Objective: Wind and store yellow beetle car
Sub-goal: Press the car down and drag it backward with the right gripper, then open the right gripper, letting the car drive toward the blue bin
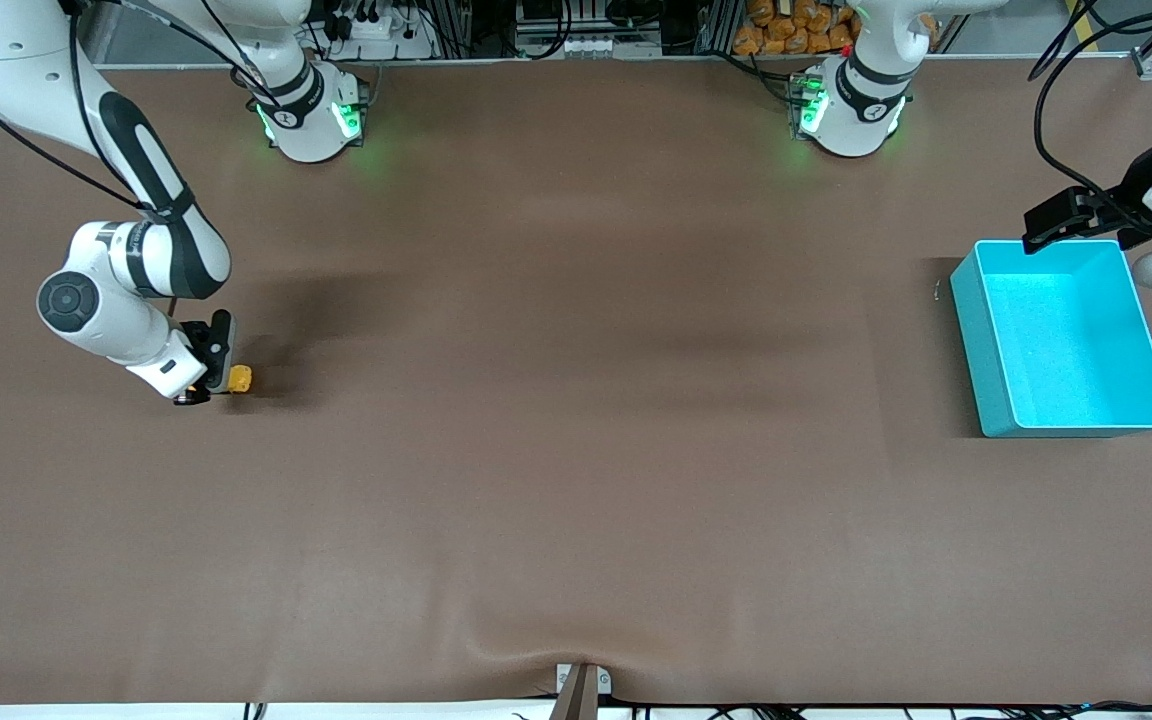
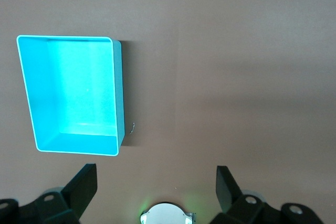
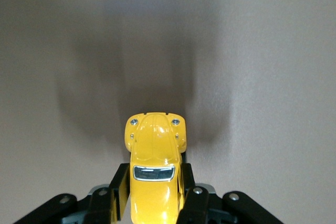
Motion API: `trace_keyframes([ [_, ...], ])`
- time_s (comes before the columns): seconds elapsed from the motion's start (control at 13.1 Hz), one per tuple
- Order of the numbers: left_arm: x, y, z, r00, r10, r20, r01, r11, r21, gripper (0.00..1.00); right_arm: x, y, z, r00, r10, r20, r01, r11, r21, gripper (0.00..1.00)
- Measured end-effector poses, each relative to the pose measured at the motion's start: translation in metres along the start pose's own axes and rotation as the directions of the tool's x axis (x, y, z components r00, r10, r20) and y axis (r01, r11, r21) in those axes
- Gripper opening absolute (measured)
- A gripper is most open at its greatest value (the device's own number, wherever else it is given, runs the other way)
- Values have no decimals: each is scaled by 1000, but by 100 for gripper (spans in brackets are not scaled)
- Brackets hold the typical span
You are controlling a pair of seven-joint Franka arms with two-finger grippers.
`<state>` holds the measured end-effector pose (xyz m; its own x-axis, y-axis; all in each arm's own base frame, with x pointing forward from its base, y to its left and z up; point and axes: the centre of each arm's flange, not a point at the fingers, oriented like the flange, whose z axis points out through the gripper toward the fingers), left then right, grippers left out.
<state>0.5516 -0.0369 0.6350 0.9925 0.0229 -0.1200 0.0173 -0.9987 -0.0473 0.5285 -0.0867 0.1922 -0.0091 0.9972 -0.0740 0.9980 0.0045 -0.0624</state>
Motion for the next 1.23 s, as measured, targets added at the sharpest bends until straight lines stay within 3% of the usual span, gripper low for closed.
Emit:
trace_keyframes([
  [0.23,0,0,0,1000,0,1,0,1000,0,100,-12,-1,2,1000,1,-2,-1,1000,0,45],
  [0.38,0,0,1,1000,0,1,0,1000,0,100,-20,-3,21,1000,10,-8,-10,1000,16,52],
  [0.54,1,0,1,1000,0,2,0,1000,0,100,-25,-5,34,1000,13,-14,-13,999,30,70],
  [0.61,1,0,1,1000,0,3,0,1000,0,100,-25,-4,39,1000,14,-15,-13,999,37,73],
  [0.92,1,0,2,1000,0,3,0,1000,0,100,-34,10,30,1000,23,-10,-22,994,103,76],
  [1.23,1,0,2,1000,0,3,0,1000,0,100,-48,15,21,999,51,-9,-49,990,133,77],
])
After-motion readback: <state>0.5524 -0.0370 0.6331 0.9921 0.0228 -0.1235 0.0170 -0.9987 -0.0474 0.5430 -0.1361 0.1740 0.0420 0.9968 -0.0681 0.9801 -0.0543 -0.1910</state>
